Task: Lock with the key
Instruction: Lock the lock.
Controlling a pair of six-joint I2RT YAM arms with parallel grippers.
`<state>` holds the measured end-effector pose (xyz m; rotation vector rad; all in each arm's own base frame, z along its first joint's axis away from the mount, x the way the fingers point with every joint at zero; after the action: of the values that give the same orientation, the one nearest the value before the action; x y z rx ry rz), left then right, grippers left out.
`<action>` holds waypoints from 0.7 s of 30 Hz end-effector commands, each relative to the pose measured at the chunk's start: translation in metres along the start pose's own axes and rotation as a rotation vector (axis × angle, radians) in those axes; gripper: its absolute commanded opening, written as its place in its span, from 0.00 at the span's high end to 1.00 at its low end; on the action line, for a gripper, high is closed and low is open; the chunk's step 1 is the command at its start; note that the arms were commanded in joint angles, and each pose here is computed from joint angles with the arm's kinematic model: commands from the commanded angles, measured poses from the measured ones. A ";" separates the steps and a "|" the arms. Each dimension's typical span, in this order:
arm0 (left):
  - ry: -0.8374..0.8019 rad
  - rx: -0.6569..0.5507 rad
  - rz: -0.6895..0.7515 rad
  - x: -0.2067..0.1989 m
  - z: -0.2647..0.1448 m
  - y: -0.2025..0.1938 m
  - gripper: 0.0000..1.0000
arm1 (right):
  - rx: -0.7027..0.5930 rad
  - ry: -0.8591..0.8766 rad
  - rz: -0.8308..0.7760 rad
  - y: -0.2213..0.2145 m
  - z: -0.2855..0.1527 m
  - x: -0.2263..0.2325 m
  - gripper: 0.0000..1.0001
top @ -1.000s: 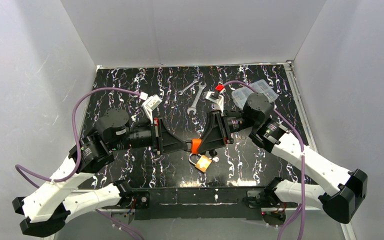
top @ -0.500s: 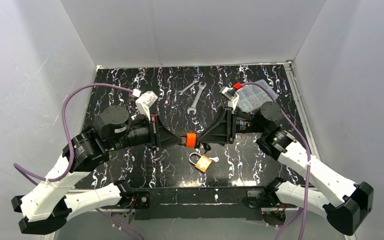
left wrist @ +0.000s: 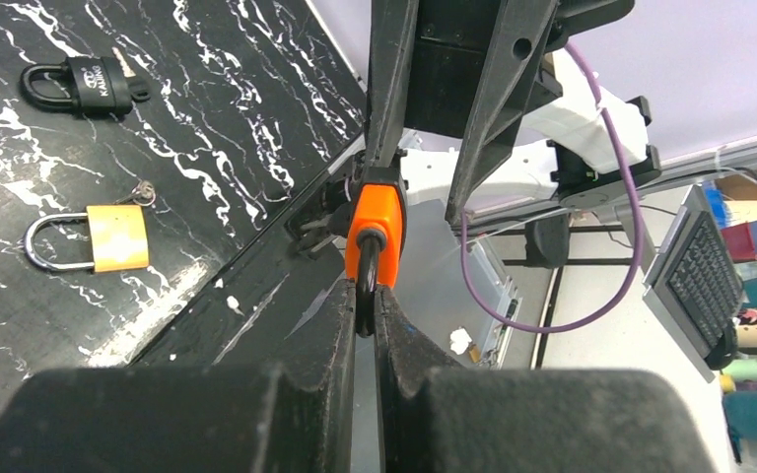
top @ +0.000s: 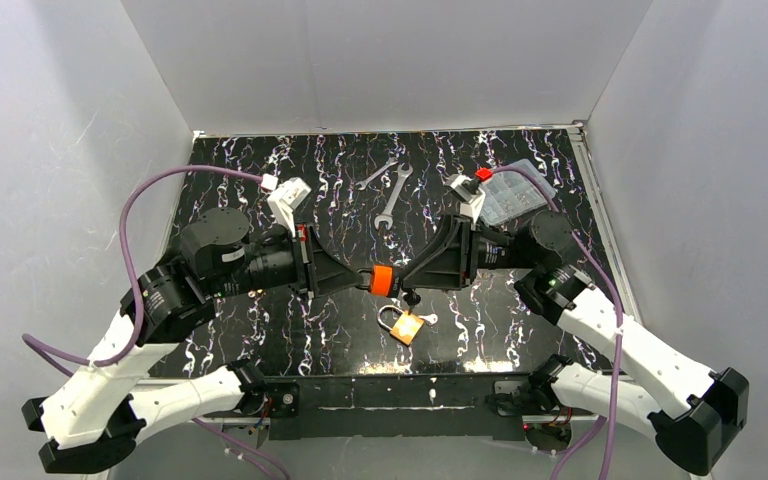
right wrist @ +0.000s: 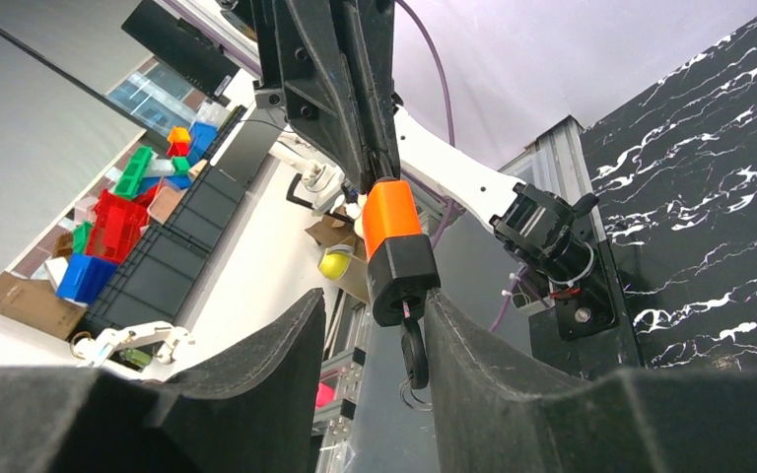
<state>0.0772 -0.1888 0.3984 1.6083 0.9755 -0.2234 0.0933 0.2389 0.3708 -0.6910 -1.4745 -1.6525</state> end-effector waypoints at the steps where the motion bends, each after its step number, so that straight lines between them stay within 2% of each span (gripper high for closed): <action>1: -0.086 -0.088 -0.002 -0.016 -0.009 0.017 1.00 | -0.009 0.072 -0.087 0.000 -0.004 0.019 0.51; 8: -0.160 -0.124 -0.008 -0.026 -0.012 0.023 1.00 | -0.005 0.059 -0.082 -0.001 -0.005 0.016 0.51; 12: -0.164 -0.130 -0.001 -0.027 -0.014 0.025 1.00 | -0.007 0.060 -0.082 -0.002 -0.005 0.017 0.55; 15: -0.157 -0.114 -0.004 -0.026 -0.012 0.024 1.00 | -0.012 0.056 -0.082 -0.001 -0.005 0.017 0.69; 18: -0.145 -0.110 -0.002 -0.023 -0.010 0.023 1.00 | -0.014 0.049 -0.079 0.000 -0.004 0.017 0.89; 19: -0.132 -0.105 0.005 -0.021 -0.010 0.022 1.00 | -0.015 0.047 -0.081 0.000 -0.005 0.017 0.98; 21: -0.074 -0.106 0.032 -0.013 -0.011 0.021 1.00 | -0.018 0.038 -0.082 -0.001 -0.005 0.015 0.99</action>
<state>0.0758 -0.1900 0.4176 1.5176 0.9207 -0.2785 0.0884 0.2346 0.3733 -0.6556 -1.4766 -1.6771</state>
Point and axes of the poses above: each gripper's point midway between its finger pads, its own z axis out along the fingers, its own x axis along the line the jaws close on, y = z × x, the point moved 6 cm from there along -z, back along the fingers, and after that the axes turned 7 degrees about z, right-handed, at the moved point
